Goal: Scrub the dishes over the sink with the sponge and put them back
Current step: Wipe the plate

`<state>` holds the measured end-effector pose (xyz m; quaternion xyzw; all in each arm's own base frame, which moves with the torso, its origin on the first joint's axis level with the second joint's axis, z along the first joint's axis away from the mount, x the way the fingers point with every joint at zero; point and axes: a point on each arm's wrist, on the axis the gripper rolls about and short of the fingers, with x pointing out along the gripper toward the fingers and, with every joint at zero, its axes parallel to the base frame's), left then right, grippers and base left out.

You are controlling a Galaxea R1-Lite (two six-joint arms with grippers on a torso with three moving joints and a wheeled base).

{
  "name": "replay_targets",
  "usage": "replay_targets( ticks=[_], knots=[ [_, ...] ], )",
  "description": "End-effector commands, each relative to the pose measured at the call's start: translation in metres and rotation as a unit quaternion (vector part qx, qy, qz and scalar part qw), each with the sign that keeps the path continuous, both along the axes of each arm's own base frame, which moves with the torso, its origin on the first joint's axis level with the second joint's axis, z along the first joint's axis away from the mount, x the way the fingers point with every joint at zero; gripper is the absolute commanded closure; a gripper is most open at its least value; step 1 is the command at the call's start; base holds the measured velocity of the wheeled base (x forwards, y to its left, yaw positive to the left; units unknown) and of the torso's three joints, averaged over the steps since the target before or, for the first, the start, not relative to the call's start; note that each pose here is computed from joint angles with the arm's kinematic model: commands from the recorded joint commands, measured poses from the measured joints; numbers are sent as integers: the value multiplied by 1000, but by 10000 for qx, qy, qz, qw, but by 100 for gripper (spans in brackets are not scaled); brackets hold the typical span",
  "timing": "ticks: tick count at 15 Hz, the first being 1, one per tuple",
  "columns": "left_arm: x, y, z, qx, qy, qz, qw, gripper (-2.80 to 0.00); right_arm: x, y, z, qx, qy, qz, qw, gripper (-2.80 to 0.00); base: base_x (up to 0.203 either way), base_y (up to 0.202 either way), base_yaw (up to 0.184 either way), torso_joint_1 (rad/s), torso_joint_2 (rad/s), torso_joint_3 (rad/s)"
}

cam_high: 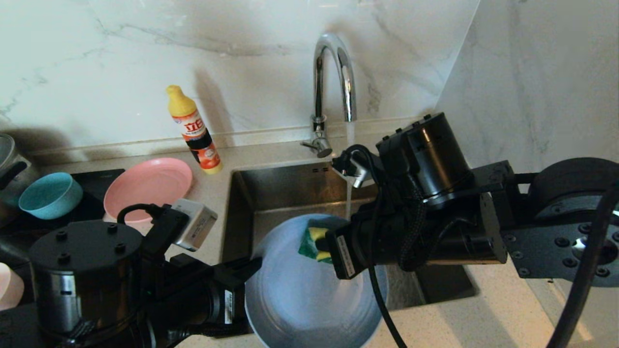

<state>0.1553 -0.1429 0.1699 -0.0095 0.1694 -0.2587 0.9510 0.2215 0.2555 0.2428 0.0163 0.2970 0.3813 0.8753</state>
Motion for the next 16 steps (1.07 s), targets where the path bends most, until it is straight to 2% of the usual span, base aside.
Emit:
replay_targets(
  ticks=[1, 5, 8, 12, 16],
  knots=[
    [0, 0, 1, -24, -22, 13, 10000, 0, -1, 11, -3, -20, 37, 119, 9999, 0, 0, 0, 0, 0, 0, 0],
    [1, -1, 3, -55, -56, 20, 10000, 0, -14, 31, -22, -237, 237, 426, 9985, 0, 0, 0, 0, 0, 0, 0],
    [1, 0, 4, -68, -78, 55, 9999, 0, -23, 35, -31, -381, 342, 554, 9971, 0, 0, 0, 0, 0, 0, 0],
    [2, -1, 8, -105, -115, 67, 9999, 0, -34, 17, -38, -531, 463, 522, 9962, 0, 0, 0, 0, 0, 0, 0],
    [3, -2, 6, -74, -83, 66, 9999, 0, -31, -13, -34, -510, 463, 216, 9974, 0, 0, 0, 0, 0, 0, 0]
  ],
)
